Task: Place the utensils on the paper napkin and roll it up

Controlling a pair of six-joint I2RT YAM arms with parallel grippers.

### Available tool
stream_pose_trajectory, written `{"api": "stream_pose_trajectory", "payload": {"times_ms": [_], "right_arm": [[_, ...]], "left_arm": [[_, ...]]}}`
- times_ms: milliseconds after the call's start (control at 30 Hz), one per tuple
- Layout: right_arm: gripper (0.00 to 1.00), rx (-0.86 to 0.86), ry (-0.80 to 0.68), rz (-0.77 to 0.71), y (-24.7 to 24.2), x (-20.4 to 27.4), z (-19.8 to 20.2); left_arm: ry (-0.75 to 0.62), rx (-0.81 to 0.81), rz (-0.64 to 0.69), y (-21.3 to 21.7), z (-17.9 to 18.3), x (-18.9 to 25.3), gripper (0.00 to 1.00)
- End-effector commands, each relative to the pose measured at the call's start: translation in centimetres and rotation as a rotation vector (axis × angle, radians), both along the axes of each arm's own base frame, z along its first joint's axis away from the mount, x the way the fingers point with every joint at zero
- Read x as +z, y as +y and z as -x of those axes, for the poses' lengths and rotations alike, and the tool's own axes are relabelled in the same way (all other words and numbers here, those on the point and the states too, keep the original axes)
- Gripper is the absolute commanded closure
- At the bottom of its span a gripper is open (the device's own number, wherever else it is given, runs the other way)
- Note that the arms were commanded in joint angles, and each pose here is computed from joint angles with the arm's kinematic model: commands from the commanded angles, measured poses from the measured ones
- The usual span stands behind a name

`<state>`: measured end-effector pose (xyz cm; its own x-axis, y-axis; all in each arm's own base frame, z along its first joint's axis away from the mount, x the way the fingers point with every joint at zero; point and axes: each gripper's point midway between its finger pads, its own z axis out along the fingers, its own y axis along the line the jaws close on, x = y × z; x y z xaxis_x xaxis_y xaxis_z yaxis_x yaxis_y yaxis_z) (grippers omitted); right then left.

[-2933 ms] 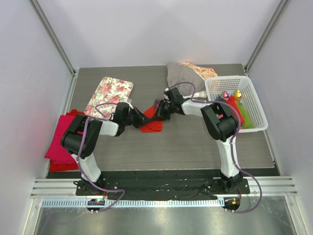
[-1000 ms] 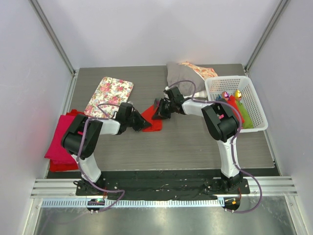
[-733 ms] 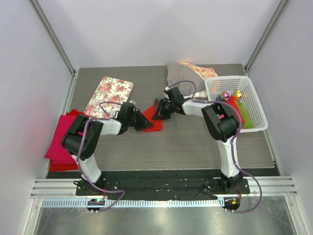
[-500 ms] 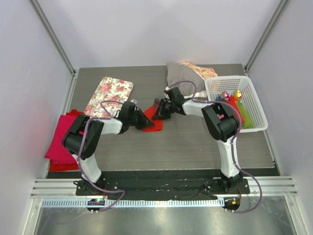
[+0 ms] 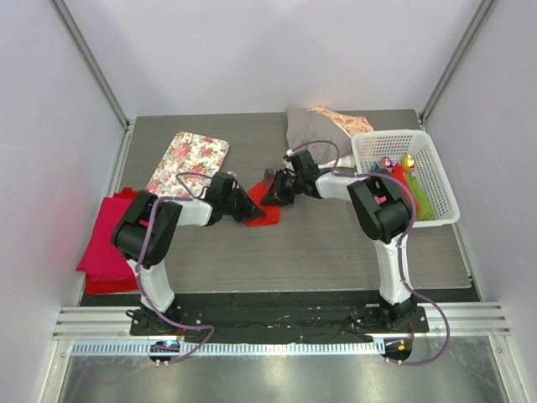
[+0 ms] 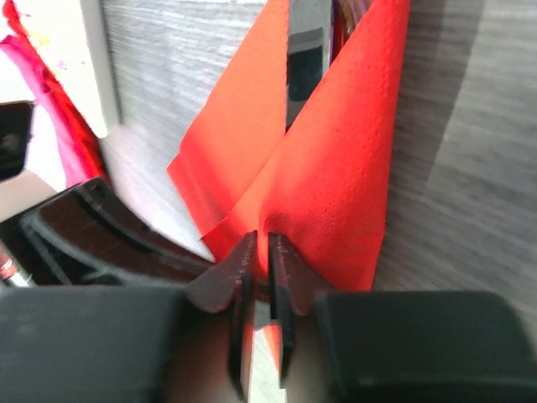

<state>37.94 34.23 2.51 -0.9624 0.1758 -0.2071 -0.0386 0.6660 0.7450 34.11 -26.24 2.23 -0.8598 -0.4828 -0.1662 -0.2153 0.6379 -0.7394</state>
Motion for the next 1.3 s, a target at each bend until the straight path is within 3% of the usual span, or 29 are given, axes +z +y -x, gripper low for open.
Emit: {"api": "stream_pose_trajectory", "payload": {"times_ms": [0,100,267,400,900,1067,1267], "right_arm": [[0.77,-0.002,-0.063,-0.147,0.0,5.7,-0.4],[0.71,0.018,-0.092,-0.212,-0.3,8.4,0.2],[0.74,0.030,-0.043,-0.297,-0.6,9.1,2.7],[0.82,0.044,0.029,-0.309,-1.1,6.7,5.0],[0.88,-0.083,0.317,-0.191,-5.2,-3.7,7.1],[0.88,-0.062,0.282,-0.166,-5.4,-3.1,6.8],[0.83,-0.006,0.143,-0.205,-4.6,1.9,4.9]], "left_arm": [[0.106,0.047,-0.092,2.1,0.9,-3.2,1.00],[0.108,0.044,-0.098,2.1,0.8,-3.2,1.00],[0.113,0.043,-0.096,2.0,0.8,-3.4,1.00],[0.111,0.044,-0.094,2.0,0.7,-3.4,1.00],[0.110,0.052,-0.096,2.1,0.8,-3.3,1.00],[0.112,0.050,-0.094,2.1,0.8,-3.4,1.00],[0.113,0.048,-0.092,2.0,0.8,-3.4,1.00]]}}
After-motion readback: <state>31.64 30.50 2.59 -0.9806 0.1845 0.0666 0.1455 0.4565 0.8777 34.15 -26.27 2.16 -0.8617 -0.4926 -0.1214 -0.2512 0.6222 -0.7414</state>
